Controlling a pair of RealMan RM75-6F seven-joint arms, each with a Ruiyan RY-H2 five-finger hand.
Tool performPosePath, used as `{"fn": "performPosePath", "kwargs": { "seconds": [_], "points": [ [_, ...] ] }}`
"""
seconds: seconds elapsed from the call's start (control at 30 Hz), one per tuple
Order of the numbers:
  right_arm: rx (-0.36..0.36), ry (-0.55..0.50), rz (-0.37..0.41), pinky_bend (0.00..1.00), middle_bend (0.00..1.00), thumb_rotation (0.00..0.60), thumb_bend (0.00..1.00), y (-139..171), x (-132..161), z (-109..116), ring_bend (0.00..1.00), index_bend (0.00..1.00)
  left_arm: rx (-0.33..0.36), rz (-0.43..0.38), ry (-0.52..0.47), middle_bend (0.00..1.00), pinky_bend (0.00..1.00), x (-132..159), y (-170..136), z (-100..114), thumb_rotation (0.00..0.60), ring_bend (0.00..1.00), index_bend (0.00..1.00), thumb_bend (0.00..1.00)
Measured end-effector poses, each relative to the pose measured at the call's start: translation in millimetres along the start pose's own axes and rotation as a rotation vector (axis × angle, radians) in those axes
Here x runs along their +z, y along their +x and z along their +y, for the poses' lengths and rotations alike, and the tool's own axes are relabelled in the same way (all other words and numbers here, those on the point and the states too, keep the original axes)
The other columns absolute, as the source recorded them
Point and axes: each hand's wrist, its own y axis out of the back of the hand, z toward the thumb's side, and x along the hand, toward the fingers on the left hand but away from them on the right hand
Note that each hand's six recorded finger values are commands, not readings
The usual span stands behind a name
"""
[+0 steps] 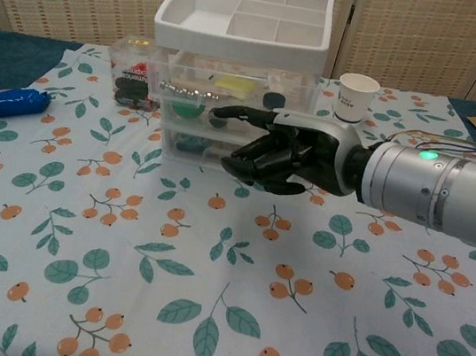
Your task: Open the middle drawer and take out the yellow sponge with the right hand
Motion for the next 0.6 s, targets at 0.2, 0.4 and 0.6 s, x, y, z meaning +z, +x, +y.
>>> {"fn": "performPosePath", "kwargs": {
  "seconds": [0.2,0.4,0.6],
  "points": [
    [0.005,0.066,0.035,0.96,0.74,0.600,0.47,27.5,14.1,3.1,0.90,0.00,-0.001,-0.001,-0.002,0.00,0.11,-0.1,-0.5,-0.5,0.600,0.04,0.02,0.18],
    [-0.055,0.153,0.081,0.96,0.74,0.600,0.47,52.8,32.3,22.7,0.90,0.00,-0.001,-0.004,-0.005,0.00,0.11,1.7,-0.4,-1.1,0.600,0.04,0.02,0.18],
    [-0.122,0.198,0.054,0.96,0.74,0.600,0.47,57.8,30.1,41.5,0.90,0.00,-0.002,-0.011,-0.007,0.00,0.11,4.0,-0.6,-1.9,0.600,0.04,0.02,0.18]
  ]
}}
